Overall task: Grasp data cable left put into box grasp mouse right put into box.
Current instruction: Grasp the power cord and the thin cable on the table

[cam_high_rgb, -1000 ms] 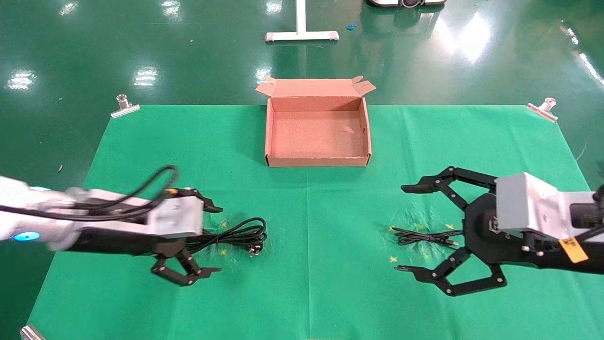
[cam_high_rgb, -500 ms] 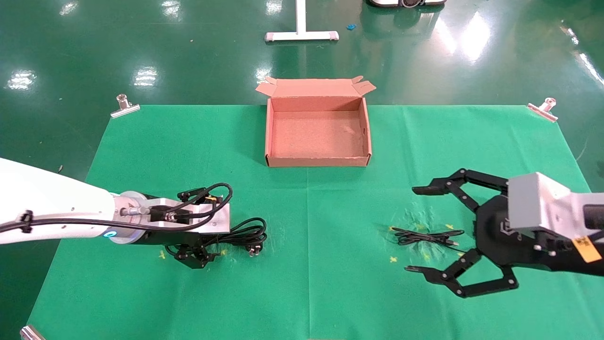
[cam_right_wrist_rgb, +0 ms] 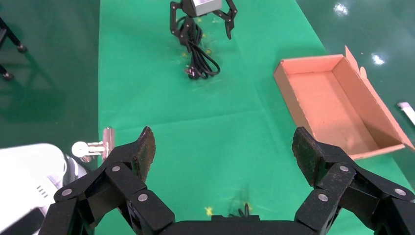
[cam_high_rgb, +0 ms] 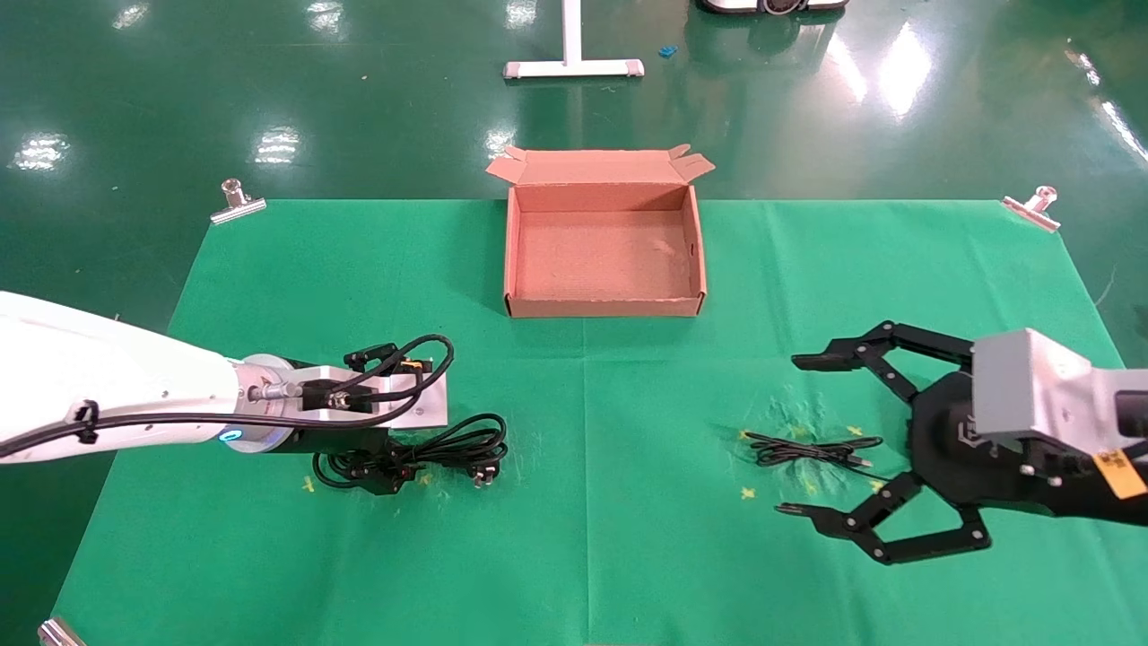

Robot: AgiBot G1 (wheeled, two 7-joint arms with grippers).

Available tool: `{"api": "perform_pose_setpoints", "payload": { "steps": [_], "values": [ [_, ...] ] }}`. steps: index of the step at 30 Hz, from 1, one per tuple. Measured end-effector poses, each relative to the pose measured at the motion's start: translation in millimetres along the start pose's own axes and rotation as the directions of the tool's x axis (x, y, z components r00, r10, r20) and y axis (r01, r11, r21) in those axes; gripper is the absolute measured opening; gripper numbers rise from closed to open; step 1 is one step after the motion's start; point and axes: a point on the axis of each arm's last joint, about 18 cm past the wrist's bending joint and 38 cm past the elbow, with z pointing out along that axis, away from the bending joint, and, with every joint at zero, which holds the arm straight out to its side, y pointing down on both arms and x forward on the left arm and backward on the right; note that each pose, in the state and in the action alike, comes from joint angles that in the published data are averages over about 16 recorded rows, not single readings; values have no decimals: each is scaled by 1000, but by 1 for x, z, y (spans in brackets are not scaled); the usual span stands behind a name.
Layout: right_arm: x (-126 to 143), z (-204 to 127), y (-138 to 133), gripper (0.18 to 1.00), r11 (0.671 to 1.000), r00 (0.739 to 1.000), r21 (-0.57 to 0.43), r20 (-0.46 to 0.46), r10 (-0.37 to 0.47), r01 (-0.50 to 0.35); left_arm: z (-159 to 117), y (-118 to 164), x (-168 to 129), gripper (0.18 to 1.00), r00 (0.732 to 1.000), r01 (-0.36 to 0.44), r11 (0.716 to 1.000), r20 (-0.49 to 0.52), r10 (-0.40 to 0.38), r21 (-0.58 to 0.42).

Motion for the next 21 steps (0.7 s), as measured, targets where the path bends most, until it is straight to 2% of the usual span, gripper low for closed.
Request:
{"api": "perform_pose_setpoints", "payload": {
  "steps": [6,12,21],
  "values": [
    [5,9,22,1001,992,1000,-122,-17,25,-27,1,-1,-1,1001,1000,2,1000,3,-2,-9],
    [15,22,47,1001,965,997,-255,-64,52,-67,1,-1,-1,1001,1000,3,1000,3,-3,-10],
    [28,48,73,1001,929,986,-348,-143,84,-130,1,-1,-1,1001,1000,3,1000,3,-3,-10]
  ]
}}
